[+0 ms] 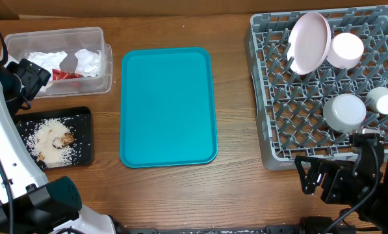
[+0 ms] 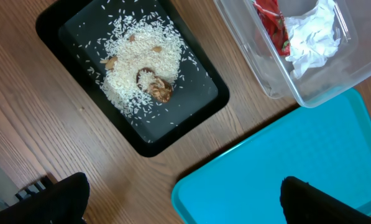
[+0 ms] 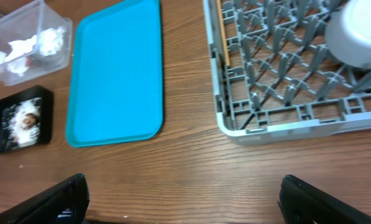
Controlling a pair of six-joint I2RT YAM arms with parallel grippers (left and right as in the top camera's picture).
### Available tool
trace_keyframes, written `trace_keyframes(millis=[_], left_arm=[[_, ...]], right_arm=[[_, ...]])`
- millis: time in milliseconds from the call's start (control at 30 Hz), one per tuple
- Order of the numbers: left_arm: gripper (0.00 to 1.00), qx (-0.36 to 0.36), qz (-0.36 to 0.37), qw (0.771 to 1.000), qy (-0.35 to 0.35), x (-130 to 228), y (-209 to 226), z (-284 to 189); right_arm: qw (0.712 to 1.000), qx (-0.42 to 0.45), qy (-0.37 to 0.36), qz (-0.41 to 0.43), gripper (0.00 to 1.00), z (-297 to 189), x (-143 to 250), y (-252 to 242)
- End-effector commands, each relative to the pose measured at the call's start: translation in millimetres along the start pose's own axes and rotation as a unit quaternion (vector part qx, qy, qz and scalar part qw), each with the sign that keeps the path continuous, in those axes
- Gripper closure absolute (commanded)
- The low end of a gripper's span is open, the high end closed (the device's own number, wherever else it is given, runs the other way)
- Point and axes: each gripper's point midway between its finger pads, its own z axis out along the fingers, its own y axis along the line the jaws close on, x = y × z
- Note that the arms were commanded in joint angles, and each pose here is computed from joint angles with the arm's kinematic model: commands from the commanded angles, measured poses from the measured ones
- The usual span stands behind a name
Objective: Sort waste into correct bins and load items into the dishwasher
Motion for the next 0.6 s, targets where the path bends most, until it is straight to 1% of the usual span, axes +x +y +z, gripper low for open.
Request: trace_keyframes(millis=[0,167,233,400,567], left_arm=[[0.0,-0.008,0.003,1.0,0.0,-2,3,3],[0.0,-0.008,0.004,1.0,0.0,-2,3,3],[0.0,-0.008,0.003,1.0,0.0,-2,3,3],[0.0,-0.008,0.003,1.0,0.0,-2,3,3],[0.0,-0.008,0.003,1.0,0.0,-2,3,3]], right_arm=[[1.0,0.022,-0.004,-0.016,0.0,1,-2,-8],[1.0,0.015,0.004,-0.015,0.0,10,0,-8],[1.0,0.005,-0.005,-0.019,0.0,19,-3,-7],[0.997,-0.012,-0.072,-0.039,0.0,49,-12,-13],[0.986,-0.03,-0.152,-0.066,0.0,87,-7,-26]])
